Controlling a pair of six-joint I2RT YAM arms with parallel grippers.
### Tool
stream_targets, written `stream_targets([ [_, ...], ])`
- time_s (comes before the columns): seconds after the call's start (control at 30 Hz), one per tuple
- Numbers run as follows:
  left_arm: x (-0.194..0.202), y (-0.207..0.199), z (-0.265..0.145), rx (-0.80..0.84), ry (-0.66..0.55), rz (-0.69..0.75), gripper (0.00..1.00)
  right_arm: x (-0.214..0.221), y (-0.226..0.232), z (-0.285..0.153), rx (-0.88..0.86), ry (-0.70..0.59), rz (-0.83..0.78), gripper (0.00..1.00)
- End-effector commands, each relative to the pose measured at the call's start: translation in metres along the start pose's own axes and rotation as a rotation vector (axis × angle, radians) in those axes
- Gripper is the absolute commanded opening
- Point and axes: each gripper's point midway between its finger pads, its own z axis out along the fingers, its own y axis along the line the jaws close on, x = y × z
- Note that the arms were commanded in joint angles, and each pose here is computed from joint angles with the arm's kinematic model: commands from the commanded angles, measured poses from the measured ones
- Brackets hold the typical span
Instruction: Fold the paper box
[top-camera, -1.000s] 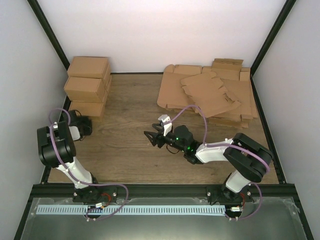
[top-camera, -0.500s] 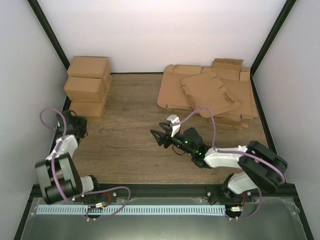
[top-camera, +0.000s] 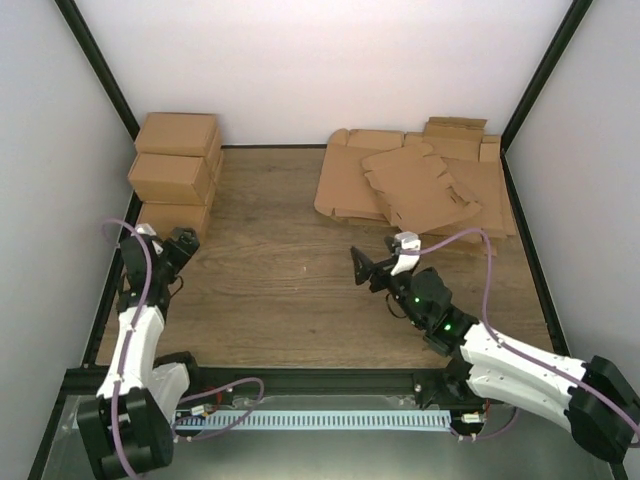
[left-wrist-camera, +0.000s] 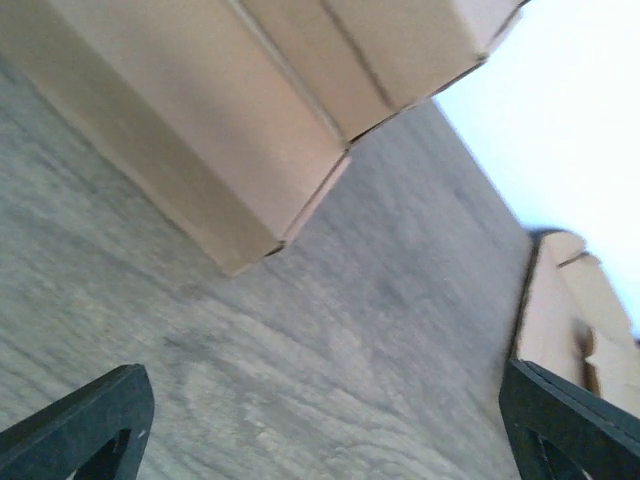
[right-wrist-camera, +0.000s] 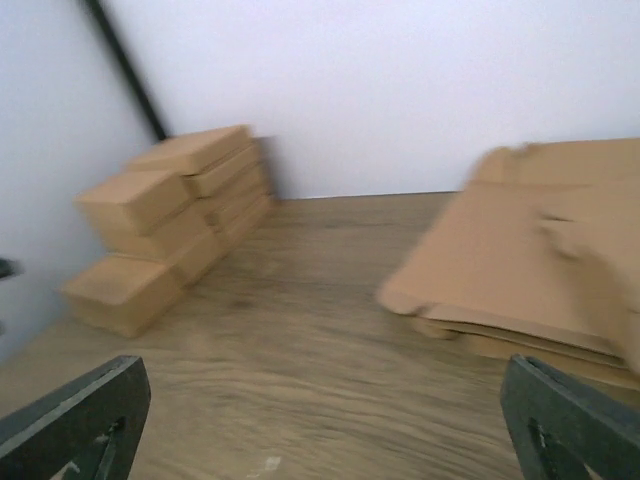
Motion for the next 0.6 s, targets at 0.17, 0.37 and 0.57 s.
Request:
stream_targets([
  [0.17, 0.0, -0.054, -0.029, 0.258, -0.223, 0.45, 1.0, 0.004, -0.08, -0.032, 0.392, -0.047, -0.252, 1.0],
  [0.37, -0.023, -0.053, -0.032, 0.166, -0.423, 0.598, 1.0, -0.001, -0.085, -0.025, 0.291, -0.073, -0.31, 1.0],
  [0.57, -0.028, -0.042, -0.018, 0.136, -0.497, 0.599, 1.0, -0.019, -0.131, -0.023, 0.321, -0.105, -0.287, 0.98],
])
